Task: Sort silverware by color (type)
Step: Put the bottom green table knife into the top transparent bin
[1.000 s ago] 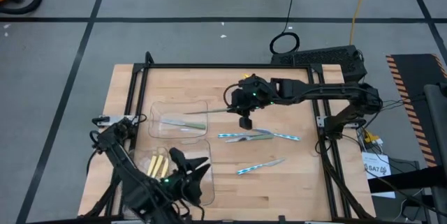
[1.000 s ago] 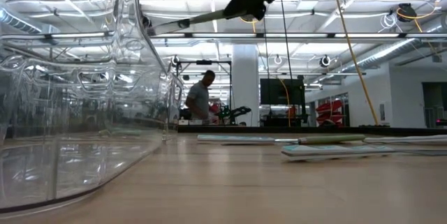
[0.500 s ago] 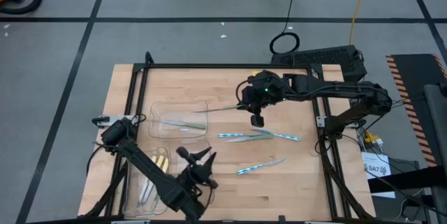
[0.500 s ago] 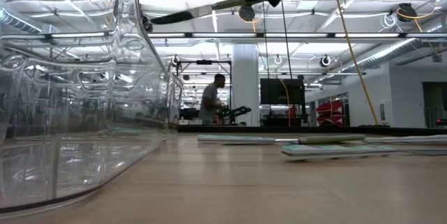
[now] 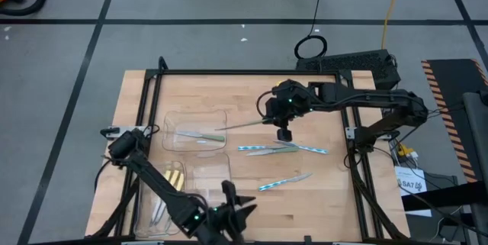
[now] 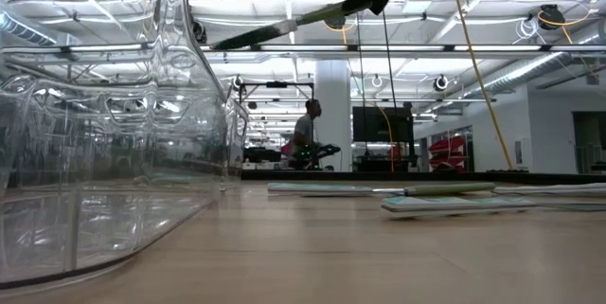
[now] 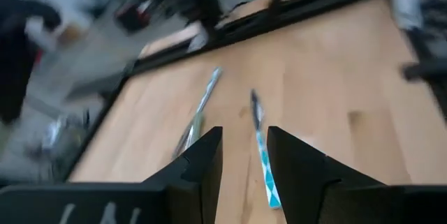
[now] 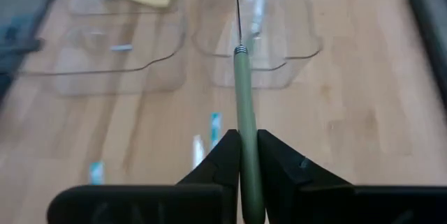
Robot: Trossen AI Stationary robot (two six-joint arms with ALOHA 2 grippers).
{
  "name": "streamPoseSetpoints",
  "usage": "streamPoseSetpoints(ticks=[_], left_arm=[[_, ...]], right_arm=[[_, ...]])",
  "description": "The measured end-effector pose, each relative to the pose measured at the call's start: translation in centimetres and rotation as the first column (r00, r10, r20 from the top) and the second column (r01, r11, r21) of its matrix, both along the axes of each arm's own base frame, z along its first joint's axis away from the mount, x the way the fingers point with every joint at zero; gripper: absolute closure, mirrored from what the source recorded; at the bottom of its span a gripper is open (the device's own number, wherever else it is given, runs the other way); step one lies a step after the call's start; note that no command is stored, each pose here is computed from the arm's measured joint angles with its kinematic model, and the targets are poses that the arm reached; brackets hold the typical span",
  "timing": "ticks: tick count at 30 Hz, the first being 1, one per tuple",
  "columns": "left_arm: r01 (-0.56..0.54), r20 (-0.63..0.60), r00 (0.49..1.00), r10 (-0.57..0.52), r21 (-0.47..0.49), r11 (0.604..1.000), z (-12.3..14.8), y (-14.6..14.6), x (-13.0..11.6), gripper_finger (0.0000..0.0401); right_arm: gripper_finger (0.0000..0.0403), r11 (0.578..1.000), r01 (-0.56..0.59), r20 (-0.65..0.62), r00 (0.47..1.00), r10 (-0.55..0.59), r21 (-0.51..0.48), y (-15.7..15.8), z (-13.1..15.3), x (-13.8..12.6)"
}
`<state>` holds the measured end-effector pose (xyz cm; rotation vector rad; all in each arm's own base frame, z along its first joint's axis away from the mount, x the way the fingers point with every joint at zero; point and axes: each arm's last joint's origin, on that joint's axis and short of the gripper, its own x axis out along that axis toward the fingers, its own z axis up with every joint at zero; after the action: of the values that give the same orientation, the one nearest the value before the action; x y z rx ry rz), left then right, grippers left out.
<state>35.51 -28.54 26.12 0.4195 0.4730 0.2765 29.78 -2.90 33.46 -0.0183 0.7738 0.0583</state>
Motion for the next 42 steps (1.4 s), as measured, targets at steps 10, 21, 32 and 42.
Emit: streamPoseSetpoints(ticks=[10,21,32,42], left_arm=[[0.019,-0.203,0.979,0.021,0.194,0.981,-1.6,2.5,0.1,0.0279],[0.247,-0.083,0.965,-0.25,-0.051,0.968,-3.6,7.0,1.9,0.0279],[0.119,0.192,0.975,-0.115,-0.011,0.993,4.5,8.7,-12.1,0.0279],[-0.041,0.25,0.968,0.027,0.05,0.998,3.8,12.8,-18.1,0.0279]], right_arm=[[0.0376,0.999,-0.037,0.001,0.999,0.037,0.022,1.4,0.9,-1.2],[0.0376,0.998,-0.058,-0.012,0.998,0.058,0.022,2.0,0.8,-1.3],[0.0376,0.999,-0.037,0.114,0.993,0.032,0.038,2.0,-0.6,-0.1],[0.0376,0.993,0.024,0.289,0.956,-0.056,0.112,1.0,-3.1,4.7]])
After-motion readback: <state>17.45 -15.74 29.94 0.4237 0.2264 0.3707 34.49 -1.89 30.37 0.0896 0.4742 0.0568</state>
